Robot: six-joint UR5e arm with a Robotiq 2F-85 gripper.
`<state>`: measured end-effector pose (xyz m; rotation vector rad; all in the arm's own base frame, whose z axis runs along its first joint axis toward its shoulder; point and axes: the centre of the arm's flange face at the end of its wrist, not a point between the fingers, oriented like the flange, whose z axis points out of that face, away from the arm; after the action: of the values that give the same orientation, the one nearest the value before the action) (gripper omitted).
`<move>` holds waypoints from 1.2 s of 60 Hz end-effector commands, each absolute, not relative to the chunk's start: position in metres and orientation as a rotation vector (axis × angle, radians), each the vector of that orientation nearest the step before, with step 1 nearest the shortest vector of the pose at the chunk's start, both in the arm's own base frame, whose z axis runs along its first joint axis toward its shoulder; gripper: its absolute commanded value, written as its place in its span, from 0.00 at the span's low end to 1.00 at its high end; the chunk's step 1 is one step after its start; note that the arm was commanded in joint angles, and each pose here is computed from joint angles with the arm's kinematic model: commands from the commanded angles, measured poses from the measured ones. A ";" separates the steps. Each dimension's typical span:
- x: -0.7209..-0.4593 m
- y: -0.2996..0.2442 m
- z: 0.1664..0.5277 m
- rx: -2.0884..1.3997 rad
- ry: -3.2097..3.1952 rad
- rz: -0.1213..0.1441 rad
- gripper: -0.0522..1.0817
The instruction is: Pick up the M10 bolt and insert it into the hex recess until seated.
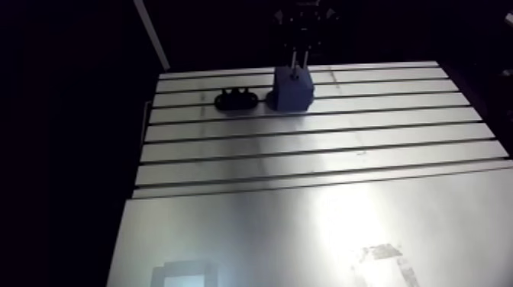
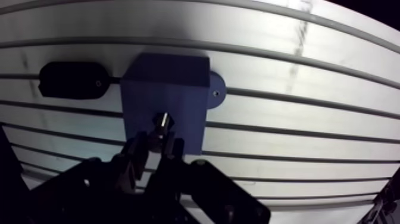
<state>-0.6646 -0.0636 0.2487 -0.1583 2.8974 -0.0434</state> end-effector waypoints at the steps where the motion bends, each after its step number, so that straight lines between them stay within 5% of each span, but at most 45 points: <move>1: -0.664 -0.064 0.246 -0.158 2.900 -0.043 0.71; 20: -0.663 -0.064 0.245 -0.161 2.898 -0.043 0.70; 29: -0.663 -0.064 0.245 -0.161 2.898 -0.043 0.60; 35: -0.664 -0.063 0.245 -0.156 2.900 -0.043 0.47; 37: -0.664 -0.061 0.246 -0.152 2.900 -0.042 0.09; 40: -0.664 -0.061 0.247 -0.152 2.902 -0.043 0.06; 72: -0.664 -0.061 0.252 -0.152 2.914 -0.041 0.05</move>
<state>-0.6641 -0.0598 0.2510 -0.1505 2.9128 -0.0398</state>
